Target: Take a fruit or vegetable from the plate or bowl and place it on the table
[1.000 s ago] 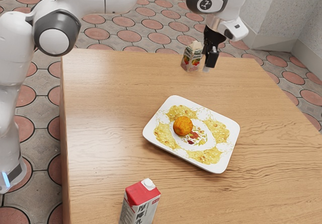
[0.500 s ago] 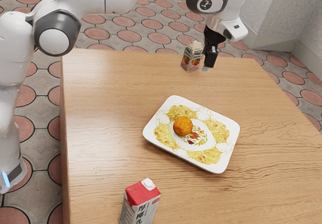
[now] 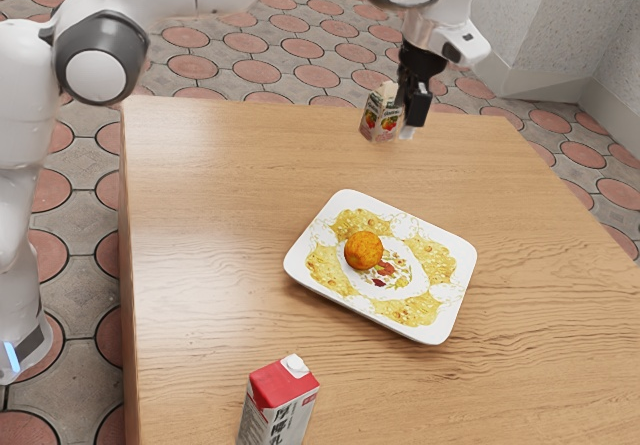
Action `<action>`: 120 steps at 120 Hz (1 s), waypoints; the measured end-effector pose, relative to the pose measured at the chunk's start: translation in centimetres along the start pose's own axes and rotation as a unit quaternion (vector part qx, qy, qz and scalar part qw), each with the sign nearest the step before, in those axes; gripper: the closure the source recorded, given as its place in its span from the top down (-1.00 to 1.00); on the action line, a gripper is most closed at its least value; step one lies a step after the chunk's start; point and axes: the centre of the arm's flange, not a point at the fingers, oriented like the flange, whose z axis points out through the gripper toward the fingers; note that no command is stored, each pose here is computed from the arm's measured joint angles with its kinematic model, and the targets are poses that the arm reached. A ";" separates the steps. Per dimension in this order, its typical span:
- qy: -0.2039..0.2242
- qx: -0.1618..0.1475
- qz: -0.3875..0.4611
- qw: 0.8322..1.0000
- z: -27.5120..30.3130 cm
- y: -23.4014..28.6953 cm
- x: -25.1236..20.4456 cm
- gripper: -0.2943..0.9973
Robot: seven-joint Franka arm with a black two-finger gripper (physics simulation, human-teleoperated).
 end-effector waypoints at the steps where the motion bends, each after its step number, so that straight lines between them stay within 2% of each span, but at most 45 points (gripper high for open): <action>1: -0.003 -0.005 -0.006 1.000 0.0 0.2 -0.1 0.54; 10: -0.044 -0.044 -0.064 0.996 0.6 1.7 -2.6 0.54; 20: -0.079 -0.061 -0.133 0.986 1.0 3.5 -8.1 0.54; 37: -0.075 -0.038 -0.225 0.971 -0.5 9.1 -17.6 0.54; 54: -0.076 -0.028 -0.329 0.941 0.7 10.3 -21.2 0.54; 72: -0.081 -0.020 -0.417 0.905 1.7 10.0 -20.9 0.54; 87: -0.085 -0.010 -0.470 0.879 2.9 9.6 -18.1 0.54; 105: -0.085 -0.009 -0.509 0.857 4.4 9.8 -12.4 0.54; 120: -0.073 -0.011 -0.536 0.841 4.2 9.8 -10.7 0.54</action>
